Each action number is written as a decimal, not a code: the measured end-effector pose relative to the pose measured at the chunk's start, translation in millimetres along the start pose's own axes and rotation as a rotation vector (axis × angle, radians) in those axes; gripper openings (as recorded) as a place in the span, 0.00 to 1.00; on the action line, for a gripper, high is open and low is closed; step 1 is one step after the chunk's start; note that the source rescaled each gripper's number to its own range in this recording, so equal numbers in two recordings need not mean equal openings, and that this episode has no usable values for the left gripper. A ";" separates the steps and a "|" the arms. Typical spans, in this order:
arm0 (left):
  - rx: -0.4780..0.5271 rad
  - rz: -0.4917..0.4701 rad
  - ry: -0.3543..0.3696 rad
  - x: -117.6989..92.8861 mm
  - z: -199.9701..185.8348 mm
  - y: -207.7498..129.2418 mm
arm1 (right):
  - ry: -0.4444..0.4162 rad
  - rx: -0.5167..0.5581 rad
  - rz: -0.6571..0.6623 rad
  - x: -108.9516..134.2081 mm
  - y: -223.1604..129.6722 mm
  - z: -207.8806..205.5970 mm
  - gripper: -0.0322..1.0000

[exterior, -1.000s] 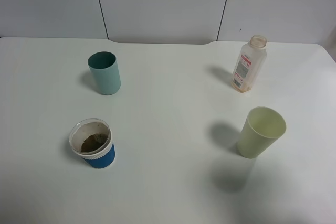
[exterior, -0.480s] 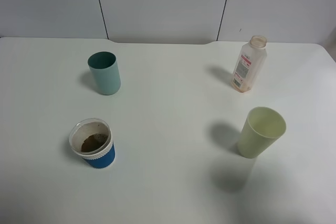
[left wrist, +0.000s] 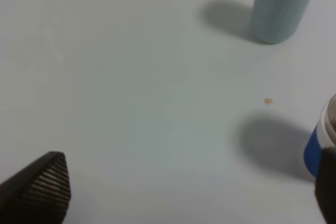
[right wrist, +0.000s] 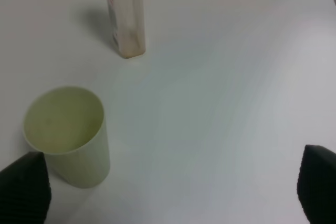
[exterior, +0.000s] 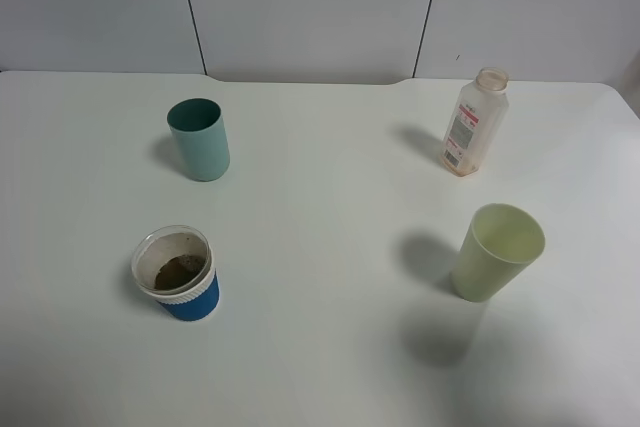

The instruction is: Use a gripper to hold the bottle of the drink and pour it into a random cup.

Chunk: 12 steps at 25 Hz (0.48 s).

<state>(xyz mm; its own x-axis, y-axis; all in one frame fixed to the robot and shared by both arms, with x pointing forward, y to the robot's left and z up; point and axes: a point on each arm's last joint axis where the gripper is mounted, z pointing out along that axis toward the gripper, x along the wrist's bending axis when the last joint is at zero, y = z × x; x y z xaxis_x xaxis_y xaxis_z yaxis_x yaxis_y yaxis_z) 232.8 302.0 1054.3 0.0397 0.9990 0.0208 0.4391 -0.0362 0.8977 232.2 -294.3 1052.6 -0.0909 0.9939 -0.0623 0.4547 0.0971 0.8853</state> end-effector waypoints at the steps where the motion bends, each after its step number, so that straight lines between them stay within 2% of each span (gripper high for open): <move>1: 0.000 0.000 0.000 0.0 0.0 0.0 | 0.000 0.000 0.000 0.0 0.0 0.0 1.00; 12: 0.000 0.000 0.000 0.0 0.0 0.0 | 0.000 0.000 0.000 0.0 0.0 0.0 1.00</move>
<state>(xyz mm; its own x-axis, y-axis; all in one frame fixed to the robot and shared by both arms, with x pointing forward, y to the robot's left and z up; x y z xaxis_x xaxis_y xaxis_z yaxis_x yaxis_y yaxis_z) 232.8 302.0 1054.3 0.0397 0.9990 0.0208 0.4391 -0.0362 0.8977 232.2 -294.3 1052.6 -0.0909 0.9939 -0.0623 0.4547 0.0971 0.8853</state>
